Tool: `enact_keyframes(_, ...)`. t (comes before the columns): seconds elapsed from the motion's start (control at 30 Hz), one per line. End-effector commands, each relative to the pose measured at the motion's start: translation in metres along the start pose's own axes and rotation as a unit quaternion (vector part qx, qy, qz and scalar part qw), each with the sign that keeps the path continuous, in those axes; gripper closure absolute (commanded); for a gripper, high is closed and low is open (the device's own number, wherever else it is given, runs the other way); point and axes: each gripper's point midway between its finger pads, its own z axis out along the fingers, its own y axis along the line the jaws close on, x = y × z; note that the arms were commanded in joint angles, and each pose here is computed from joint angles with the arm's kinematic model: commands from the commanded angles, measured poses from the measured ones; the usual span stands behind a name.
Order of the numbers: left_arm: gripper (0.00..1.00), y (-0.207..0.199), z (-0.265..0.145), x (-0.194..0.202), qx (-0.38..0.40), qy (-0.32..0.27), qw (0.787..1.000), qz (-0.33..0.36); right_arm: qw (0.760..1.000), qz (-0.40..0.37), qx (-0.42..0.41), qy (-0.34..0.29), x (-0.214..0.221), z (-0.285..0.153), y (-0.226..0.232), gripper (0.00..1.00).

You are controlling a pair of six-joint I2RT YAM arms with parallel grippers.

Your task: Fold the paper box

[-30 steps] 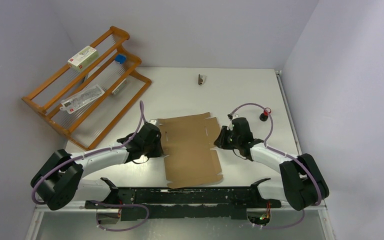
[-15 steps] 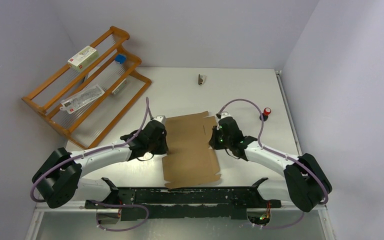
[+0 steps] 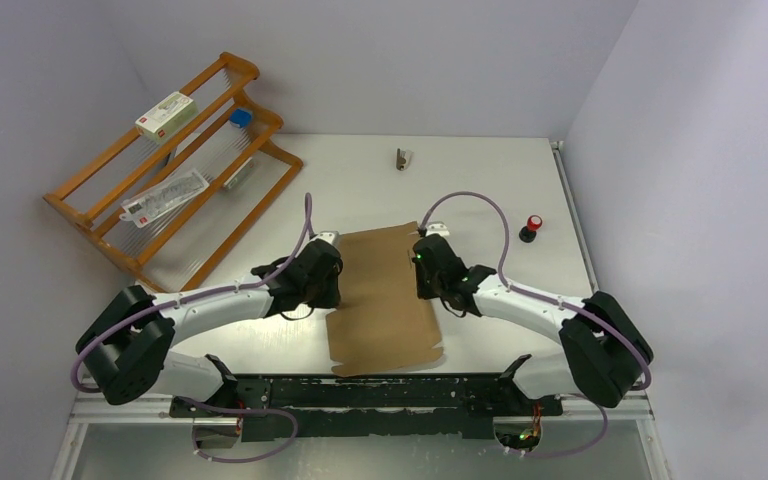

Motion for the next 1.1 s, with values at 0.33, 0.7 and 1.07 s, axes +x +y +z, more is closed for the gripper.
enact_keyframes(0.33, 0.4, 0.02, -0.046, -0.063, -0.032, -0.083, 0.996, -0.008, 0.999, -0.018, -0.004, -0.037, -0.038, -0.019, 0.004, 0.7)
enact_keyframes(0.7, 0.31, 0.072, -0.033, -0.092, -0.005, -0.067, 0.994, -0.084, 0.992, 0.061, -0.089, -0.059, -0.082, -0.015, -0.031, 0.54)
enact_keyframes(1.07, 0.34, 0.083, 0.004, -0.102, 0.016, -0.009, 0.994, -0.104, 0.987, 0.126, -0.098, -0.029, -0.074, 0.026, -0.06, 0.48)
